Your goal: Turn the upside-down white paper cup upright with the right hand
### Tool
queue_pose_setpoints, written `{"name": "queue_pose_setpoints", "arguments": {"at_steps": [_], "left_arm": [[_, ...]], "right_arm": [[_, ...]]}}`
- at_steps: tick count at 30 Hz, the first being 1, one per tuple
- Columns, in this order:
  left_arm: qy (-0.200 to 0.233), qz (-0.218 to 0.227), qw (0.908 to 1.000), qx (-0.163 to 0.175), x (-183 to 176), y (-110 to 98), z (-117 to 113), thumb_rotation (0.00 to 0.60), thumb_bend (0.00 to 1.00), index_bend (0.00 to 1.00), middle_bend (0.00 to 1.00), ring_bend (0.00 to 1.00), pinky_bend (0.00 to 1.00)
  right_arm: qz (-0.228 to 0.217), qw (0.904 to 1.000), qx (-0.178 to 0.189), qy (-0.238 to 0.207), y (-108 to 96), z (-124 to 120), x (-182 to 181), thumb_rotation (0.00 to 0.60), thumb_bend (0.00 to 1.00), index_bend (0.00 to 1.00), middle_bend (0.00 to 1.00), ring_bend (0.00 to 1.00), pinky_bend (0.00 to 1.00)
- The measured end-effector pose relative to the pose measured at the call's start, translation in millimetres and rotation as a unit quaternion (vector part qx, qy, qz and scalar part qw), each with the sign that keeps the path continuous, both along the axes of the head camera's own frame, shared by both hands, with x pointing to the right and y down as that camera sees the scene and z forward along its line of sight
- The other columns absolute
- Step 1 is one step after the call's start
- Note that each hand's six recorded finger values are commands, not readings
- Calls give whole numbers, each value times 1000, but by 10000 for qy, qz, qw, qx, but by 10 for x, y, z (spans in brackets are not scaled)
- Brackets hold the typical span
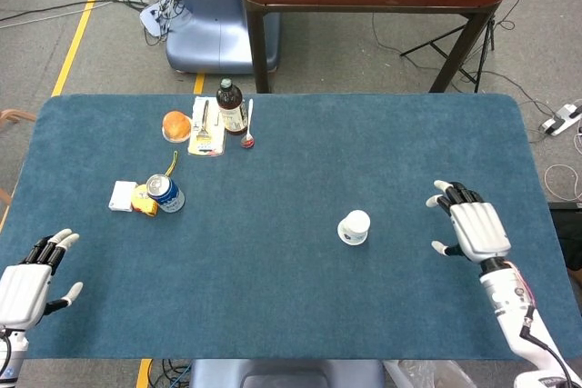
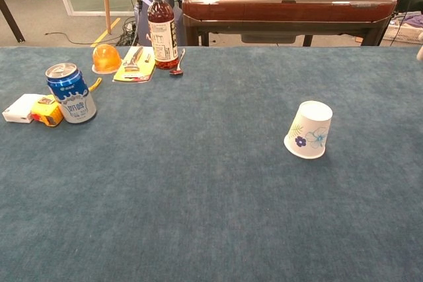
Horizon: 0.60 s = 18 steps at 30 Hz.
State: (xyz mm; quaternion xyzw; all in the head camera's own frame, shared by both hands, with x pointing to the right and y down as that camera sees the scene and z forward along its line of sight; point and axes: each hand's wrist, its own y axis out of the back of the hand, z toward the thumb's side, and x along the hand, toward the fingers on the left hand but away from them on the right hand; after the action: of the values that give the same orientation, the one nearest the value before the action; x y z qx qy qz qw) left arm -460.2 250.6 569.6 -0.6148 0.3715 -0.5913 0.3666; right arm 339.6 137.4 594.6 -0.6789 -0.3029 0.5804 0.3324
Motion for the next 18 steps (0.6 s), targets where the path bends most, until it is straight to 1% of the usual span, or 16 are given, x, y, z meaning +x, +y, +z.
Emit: {"name": "queue_pose_setpoints", "arguments": {"at_steps": [5, 9, 14, 18], "left_arm": [[1, -38, 10000, 5, -20, -1, -16, 600, 206, 181, 148, 134, 453], [-9, -64, 10000, 8, -35, -5, -22, 600, 206, 181, 148, 134, 453], [-18, -95, 10000, 20, -52, -9, -35, 600, 206, 181, 148, 134, 453], [-23, -113, 9999, 24, -62, -9, -43, 600, 206, 181, 148, 134, 453]], "right_arm": [[-214, 9996, -123, 167, -88, 120, -200, 600, 0, 334, 120, 69, 196], [-432, 9986, -253, 192, -155, 240, -445, 600, 0, 334, 105, 43, 169], [-646, 9965, -467, 251, -183, 353, -633, 600, 0, 317, 78, 8, 136], [-748, 9949, -610, 306, -205, 426, -747, 600, 0, 316, 76, 6, 133]]}}
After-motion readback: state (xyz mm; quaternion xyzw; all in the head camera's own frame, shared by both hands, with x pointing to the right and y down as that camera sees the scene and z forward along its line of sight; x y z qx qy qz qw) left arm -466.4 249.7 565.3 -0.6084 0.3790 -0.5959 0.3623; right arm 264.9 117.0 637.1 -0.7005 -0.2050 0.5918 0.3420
